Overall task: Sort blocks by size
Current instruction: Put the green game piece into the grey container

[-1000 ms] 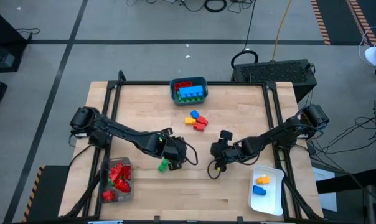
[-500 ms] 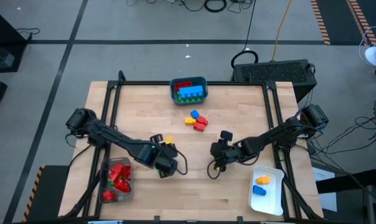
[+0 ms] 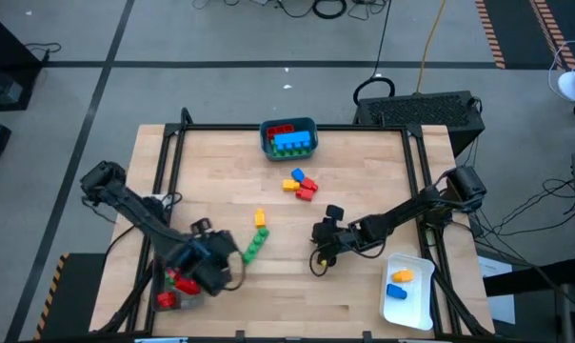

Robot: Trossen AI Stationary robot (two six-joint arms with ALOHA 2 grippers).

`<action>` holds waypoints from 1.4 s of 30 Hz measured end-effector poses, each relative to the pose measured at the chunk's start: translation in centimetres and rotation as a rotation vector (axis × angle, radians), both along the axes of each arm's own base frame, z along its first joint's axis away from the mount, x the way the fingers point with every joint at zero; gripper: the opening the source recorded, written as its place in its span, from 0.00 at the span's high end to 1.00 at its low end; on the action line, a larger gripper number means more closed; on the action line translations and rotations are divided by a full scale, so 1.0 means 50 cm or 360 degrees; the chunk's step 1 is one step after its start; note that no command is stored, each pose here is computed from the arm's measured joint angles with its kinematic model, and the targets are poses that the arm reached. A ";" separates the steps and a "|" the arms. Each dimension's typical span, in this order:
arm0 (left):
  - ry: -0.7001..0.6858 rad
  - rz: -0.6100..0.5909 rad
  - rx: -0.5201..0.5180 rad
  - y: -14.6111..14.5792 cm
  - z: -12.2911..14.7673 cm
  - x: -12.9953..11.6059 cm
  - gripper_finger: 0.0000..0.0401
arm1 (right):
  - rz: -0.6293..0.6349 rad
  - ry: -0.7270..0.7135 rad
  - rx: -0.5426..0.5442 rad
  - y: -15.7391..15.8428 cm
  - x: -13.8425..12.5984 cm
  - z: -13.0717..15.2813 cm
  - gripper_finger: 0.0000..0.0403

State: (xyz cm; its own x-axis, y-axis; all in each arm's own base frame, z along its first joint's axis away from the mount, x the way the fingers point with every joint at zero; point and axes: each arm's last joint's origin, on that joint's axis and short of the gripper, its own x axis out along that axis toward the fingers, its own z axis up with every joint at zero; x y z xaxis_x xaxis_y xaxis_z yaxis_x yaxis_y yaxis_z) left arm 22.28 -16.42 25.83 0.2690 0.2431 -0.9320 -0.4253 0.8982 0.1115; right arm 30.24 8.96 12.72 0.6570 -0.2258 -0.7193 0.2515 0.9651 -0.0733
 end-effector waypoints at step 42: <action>0.0192 0.0355 -0.0221 -0.076 -0.061 -0.267 0.52 | 0.0201 -0.0227 0.0029 -0.311 0.137 0.101 0.40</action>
State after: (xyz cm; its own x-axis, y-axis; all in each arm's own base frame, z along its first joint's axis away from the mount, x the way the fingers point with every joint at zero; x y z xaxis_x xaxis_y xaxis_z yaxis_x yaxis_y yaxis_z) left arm 8.94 -20.20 22.79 0.1081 0.1516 -0.9825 -0.6054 0.7939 0.0559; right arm 37.08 -6.59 17.78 0.7749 -0.1229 -0.6200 0.1348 0.9905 -0.0278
